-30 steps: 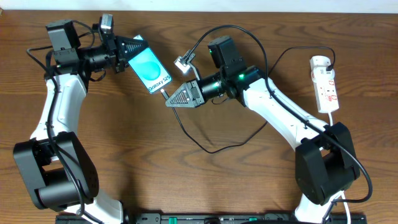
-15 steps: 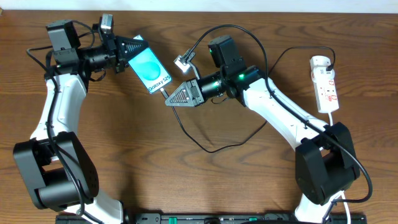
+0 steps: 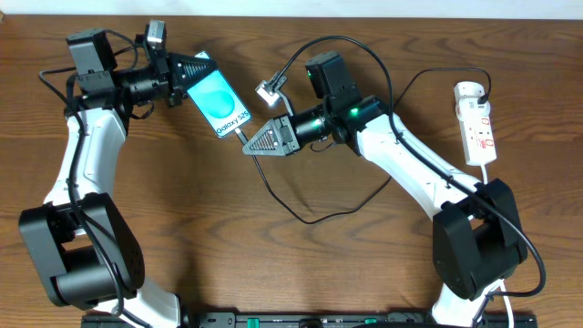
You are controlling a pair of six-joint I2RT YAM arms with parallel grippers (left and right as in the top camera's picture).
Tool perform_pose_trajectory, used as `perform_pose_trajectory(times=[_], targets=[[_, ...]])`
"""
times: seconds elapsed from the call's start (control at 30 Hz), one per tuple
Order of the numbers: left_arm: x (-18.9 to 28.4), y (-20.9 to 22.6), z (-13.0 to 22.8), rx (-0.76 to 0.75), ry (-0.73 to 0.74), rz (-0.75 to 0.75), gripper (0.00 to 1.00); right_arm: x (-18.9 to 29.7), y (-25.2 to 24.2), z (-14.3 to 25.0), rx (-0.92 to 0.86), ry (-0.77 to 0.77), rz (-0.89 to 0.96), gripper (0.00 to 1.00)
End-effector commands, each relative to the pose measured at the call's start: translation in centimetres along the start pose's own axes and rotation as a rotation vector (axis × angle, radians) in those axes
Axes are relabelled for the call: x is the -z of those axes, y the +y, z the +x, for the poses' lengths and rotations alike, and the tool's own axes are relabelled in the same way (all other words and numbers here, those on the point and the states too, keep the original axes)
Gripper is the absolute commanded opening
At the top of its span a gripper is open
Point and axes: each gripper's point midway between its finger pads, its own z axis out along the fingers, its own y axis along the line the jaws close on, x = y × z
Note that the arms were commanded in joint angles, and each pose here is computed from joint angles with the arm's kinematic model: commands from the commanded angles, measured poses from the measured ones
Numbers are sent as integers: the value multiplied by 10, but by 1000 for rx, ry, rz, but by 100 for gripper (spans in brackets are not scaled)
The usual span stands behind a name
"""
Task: Plug charger to phone and switch on socket
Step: 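Bring the USB-C plug up under the phone's bottom edge with the right gripper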
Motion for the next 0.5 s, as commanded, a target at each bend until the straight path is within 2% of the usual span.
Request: perform_pose_trajectory(times=[0.0, 0.47], targets=[[1, -5, 4, 5, 31, 36, 7, 4, 1, -2, -3, -7, -6, 1], [1, -6, 3, -9, 30, 38, 7, 4, 2, -1, -5, -4, -12, 1]])
